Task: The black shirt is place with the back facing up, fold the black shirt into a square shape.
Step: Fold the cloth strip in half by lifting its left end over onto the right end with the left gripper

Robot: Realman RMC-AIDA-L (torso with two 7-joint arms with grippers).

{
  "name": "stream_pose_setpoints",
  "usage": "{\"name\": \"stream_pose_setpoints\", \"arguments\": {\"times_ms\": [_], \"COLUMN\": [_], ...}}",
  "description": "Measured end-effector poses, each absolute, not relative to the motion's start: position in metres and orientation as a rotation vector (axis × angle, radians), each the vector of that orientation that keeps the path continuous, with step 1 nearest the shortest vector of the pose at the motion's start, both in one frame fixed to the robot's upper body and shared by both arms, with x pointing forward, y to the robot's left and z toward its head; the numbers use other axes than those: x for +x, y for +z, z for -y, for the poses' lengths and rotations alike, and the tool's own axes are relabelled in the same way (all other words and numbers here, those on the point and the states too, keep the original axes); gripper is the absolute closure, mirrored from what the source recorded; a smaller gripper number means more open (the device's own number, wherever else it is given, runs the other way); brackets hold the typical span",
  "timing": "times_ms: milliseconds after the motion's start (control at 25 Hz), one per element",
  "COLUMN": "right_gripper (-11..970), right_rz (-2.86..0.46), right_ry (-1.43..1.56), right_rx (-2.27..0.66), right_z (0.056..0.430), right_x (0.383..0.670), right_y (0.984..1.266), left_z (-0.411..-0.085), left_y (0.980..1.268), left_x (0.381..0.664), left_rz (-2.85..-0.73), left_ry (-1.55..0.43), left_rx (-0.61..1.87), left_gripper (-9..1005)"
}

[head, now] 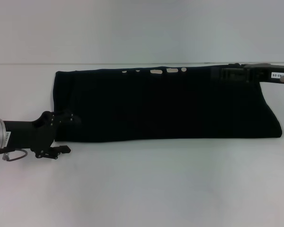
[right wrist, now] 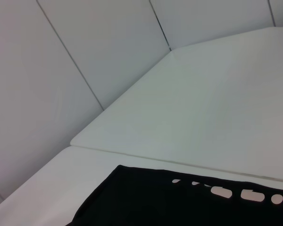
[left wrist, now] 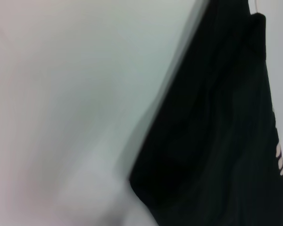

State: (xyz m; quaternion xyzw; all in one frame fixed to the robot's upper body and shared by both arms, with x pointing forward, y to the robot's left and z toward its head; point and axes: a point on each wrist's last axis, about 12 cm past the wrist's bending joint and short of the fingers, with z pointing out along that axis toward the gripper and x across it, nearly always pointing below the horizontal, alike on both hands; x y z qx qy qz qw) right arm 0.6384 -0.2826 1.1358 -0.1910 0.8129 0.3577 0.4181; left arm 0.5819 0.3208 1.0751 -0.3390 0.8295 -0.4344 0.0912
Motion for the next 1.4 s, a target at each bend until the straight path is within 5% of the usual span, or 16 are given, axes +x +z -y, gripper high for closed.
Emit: {"name": "stream_pose_setpoints", "arguments": {"times_ms": [1400], "right_gripper": [33], "right_rz": [-2.026], "right_ry": [0.901], "right_rx": [-0.465], "right_z": [0.281], "right_x": [0.641], "right_y": [1.138], "left_z": [-0.327], "left_y": [1.070], "left_x": [0.593], "left_rz": [-2.401], "left_ry": [-1.159], "left_rx": [-1.004], "left_gripper": [78]}}
